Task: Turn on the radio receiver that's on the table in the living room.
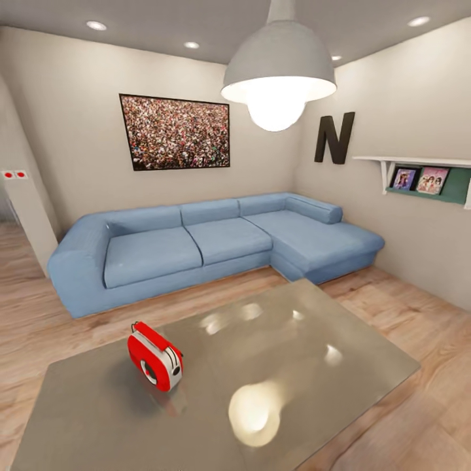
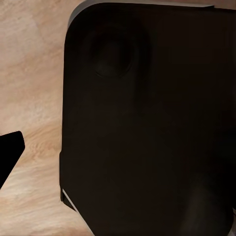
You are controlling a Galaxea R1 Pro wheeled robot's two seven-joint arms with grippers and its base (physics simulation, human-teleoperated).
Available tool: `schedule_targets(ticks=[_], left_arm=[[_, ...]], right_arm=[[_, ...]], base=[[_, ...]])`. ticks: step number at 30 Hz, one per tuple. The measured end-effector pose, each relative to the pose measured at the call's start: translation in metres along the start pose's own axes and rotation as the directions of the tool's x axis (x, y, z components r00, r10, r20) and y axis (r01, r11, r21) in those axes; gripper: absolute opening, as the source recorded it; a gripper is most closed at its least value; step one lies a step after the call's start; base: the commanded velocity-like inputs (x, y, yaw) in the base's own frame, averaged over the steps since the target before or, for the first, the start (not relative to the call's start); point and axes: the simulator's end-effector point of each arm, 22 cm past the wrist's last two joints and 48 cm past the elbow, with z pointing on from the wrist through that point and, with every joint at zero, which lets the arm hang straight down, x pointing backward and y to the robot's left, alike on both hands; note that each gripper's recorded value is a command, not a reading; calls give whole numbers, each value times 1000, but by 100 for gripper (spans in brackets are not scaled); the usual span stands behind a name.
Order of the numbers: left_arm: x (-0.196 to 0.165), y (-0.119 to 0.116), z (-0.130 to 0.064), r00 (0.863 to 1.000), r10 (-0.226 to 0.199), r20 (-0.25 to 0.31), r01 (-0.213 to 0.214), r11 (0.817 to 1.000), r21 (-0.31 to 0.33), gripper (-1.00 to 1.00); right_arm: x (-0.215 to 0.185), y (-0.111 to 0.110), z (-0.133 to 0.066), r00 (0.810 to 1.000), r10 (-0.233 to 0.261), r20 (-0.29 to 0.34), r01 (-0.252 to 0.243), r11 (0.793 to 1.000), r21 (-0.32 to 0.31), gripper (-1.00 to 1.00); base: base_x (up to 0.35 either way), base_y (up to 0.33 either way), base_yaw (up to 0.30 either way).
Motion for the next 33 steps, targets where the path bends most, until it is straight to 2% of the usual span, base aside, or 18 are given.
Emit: schedule_targets(ticks=[11,33], left_arm=[[0,1,0,1000,-1,0,1,1000,-1,100],[3,0,0,1000,-5,-8,5,1000,-1,100]], right_arm=[[0,0,0,1000,-1,-2,1,1000,0,100],[3,0,0,1000,-1,-7,1,1000,-2,100]], base=[[267,-95,41],[10,-4,283]])
